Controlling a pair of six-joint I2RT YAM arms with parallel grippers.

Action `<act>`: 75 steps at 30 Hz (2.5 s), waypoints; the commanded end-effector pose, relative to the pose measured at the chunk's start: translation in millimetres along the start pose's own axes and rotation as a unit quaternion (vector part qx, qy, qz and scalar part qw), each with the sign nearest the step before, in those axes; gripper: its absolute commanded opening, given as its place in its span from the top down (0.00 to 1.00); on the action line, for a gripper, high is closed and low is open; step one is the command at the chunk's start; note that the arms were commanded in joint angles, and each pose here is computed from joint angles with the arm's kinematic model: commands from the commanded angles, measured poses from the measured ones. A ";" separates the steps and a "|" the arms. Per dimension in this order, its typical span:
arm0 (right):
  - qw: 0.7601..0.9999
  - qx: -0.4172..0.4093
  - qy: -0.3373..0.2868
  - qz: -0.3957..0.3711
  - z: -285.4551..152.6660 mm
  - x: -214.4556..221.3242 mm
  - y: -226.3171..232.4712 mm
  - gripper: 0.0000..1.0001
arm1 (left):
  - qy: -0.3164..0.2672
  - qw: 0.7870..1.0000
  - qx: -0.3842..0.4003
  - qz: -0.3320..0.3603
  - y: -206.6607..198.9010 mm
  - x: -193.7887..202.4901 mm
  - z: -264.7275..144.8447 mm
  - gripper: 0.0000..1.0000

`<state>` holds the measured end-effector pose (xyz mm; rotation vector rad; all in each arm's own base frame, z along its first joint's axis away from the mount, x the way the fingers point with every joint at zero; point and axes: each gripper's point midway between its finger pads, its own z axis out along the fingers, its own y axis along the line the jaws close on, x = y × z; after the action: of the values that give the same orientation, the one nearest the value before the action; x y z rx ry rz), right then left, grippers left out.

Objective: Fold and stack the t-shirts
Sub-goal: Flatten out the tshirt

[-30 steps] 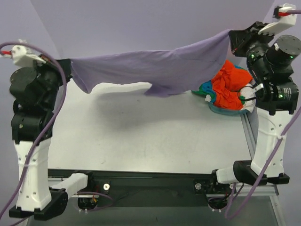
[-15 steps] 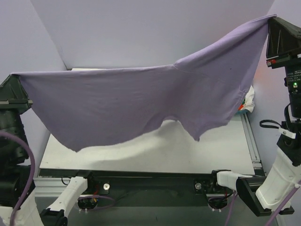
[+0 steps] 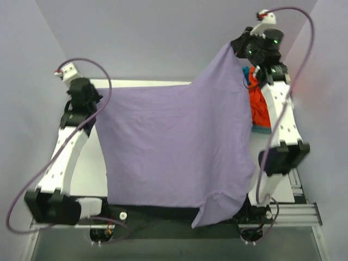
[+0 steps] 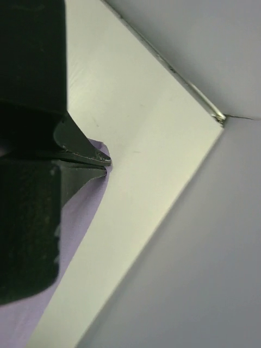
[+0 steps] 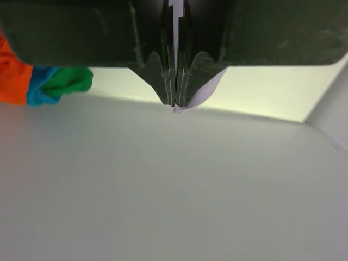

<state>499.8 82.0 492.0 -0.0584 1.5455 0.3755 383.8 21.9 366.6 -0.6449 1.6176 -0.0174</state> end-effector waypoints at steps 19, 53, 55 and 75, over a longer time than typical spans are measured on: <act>0.953 0.058 0.295 0.028 30.7 276.6 -13.4 0.00 | 0.318 0.945 -0.034 0.072 25.8 215.2 68.6 0.04; 0.781 0.138 0.604 0.073 -128.4 483.4 -16.5 0.04 | 0.510 0.857 -0.053 0.048 78.6 359.3 33.1 0.04; 0.778 0.140 0.608 0.073 -120.1 486.5 -18.0 0.04 | 0.513 0.855 -0.055 0.053 78.6 358.9 40.3 0.04; 0.801 0.130 0.562 0.161 10.0 463.5 -39.3 0.04 | 0.492 0.868 -0.038 0.060 25.8 347.0 158.6 0.05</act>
<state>505.4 150.4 25.1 0.1856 2.7931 0.3570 511.4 -47.2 32.2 -0.6272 2.6173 -0.2398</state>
